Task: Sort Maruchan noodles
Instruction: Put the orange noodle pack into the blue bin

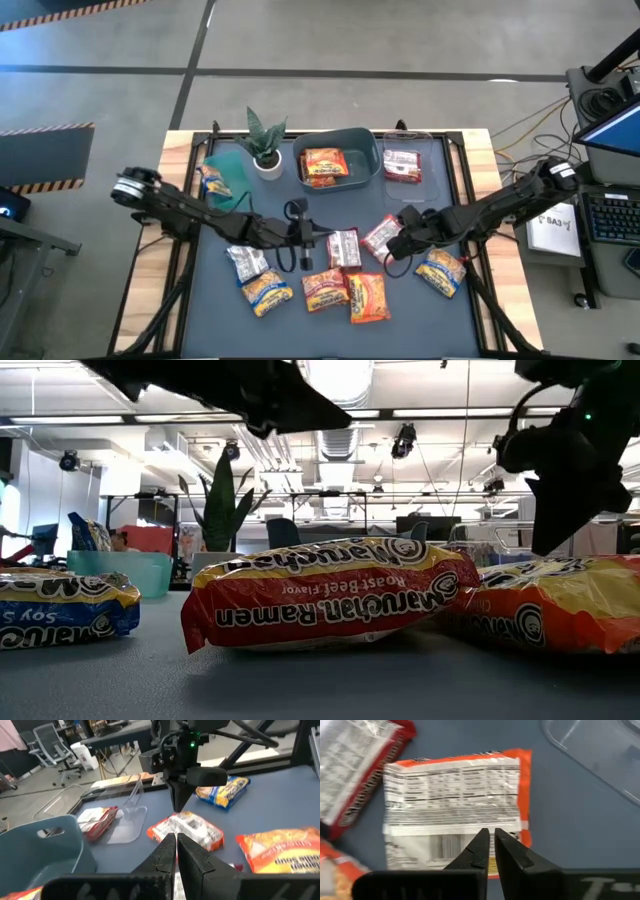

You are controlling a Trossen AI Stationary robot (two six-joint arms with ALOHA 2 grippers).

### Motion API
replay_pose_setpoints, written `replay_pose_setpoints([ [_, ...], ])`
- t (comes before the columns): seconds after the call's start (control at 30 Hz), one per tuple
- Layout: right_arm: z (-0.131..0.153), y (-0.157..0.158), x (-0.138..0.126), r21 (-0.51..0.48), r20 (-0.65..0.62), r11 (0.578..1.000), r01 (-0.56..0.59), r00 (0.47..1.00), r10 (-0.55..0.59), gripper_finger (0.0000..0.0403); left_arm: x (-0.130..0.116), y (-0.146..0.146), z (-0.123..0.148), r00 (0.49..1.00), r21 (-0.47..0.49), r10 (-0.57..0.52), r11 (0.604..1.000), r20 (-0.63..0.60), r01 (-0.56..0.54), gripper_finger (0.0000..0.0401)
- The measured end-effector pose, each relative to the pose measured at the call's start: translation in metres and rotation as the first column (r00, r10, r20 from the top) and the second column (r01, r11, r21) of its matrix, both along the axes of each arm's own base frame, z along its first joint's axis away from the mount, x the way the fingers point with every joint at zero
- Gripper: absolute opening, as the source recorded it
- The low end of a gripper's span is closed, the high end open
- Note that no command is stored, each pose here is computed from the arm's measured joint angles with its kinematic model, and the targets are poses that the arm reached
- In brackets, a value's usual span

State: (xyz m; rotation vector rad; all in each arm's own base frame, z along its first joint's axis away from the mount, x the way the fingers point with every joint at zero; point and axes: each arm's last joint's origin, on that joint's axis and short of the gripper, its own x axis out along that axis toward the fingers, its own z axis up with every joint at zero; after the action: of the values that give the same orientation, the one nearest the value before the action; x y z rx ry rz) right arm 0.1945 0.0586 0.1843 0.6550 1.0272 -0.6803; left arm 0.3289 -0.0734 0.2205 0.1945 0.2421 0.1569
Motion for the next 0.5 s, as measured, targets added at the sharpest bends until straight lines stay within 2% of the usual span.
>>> replay_pose_setpoints([
  [0.1, 0.007, 0.0, -0.002, 0.042, 0.024, 0.999, -0.015, 1.0, 0.014, 0.0046, 0.008, -0.002, -0.009, 1.0, -0.008, 0.0, 1.0, 0.03, 0.0, 0.0],
  [0.3, 0.021, -0.002, -0.011, 0.082, 0.07, 0.995, -0.052, 0.996, 0.046, 0.0127, 0.037, -0.009, -0.017, 0.999, -0.021, -0.014, 1.0, 0.032, 0.015, 0.0],
  [0.5, 0.023, -0.006, -0.019, 0.082, 0.101, 0.995, -0.048, 0.994, 0.04, 0.0206, 0.067, -0.011, -0.031, 0.999, 0.038, -0.041, 0.998, -0.004, 0.041, 0.0],
])
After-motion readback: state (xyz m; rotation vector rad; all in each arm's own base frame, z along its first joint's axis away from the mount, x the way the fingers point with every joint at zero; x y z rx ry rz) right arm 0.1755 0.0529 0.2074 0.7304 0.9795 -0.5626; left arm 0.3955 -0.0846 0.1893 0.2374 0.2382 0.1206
